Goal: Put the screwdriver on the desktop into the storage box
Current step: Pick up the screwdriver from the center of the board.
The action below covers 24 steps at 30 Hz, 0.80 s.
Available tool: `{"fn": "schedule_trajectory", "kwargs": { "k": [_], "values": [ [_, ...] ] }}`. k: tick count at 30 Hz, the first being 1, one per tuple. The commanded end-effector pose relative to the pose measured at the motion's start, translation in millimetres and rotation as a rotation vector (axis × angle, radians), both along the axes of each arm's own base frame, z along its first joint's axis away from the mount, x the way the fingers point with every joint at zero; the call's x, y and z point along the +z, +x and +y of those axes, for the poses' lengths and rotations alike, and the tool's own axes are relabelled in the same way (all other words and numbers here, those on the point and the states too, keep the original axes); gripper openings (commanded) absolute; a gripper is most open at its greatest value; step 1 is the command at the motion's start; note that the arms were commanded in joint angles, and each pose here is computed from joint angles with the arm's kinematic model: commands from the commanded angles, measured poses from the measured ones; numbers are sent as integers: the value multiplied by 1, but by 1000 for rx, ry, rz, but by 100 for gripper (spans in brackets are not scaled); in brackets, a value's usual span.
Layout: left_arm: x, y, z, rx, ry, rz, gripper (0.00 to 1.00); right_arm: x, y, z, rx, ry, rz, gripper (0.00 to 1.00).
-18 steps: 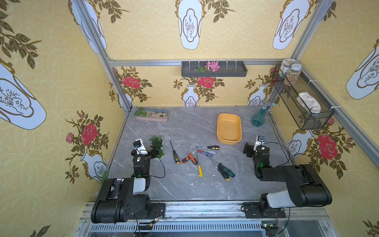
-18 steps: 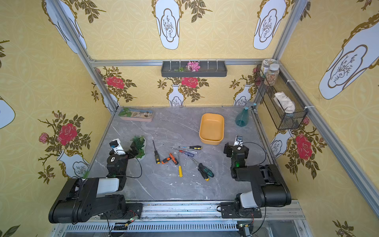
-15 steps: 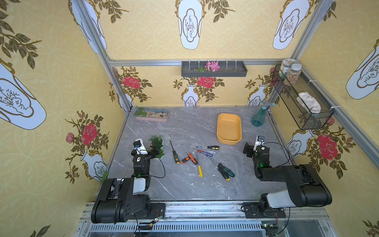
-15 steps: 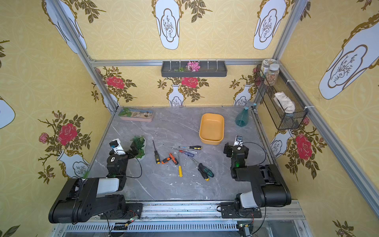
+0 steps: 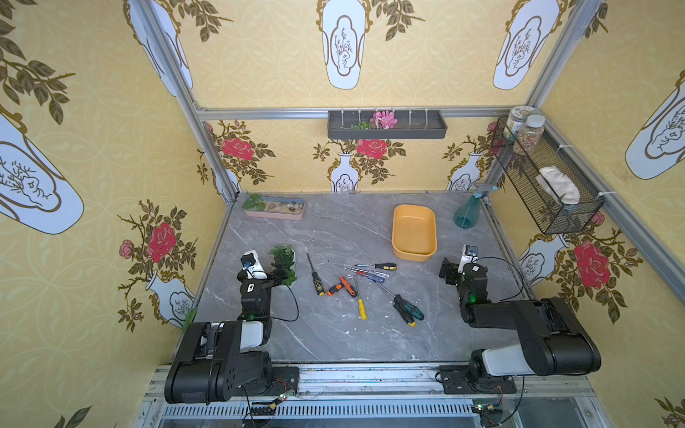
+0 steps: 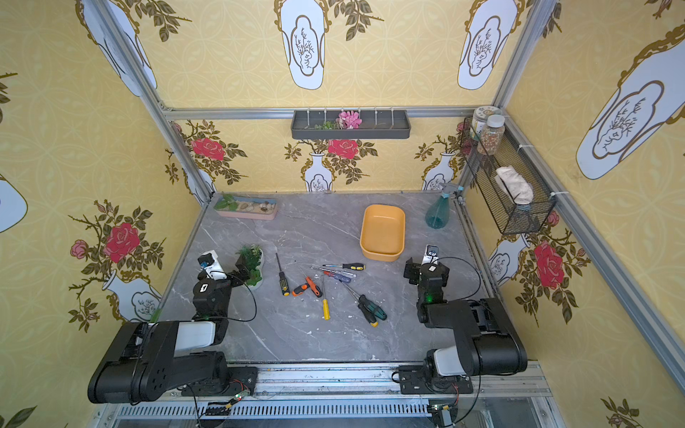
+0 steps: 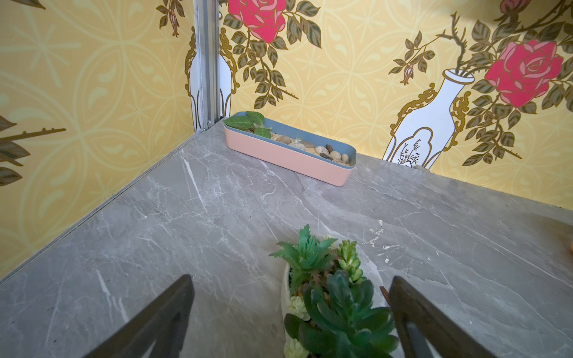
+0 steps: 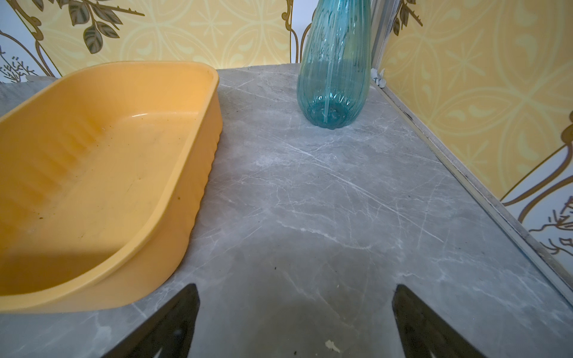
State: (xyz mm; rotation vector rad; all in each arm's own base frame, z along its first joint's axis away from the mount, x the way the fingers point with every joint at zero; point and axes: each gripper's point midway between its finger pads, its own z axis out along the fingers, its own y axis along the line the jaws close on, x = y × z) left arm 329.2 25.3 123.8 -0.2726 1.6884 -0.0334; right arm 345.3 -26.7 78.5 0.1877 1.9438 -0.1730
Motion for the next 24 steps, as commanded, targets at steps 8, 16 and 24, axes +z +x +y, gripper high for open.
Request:
{"fn": "schedule_trajectory", "kwargs": {
  "k": [8, 16, 24],
  "values": [
    [56, -12, 12, 73, -33, -102, 100, 78, -33, -3, -186, 210, 31, 97],
    [83, -19, 11, 113, -312, -30, 100, 59, -68, 38, -113, 431, 461, 97],
    [61, -19, -37, -51, -540, 279, 100, 71, -83, 126, 230, 313, 584, 95]
  ]
}}
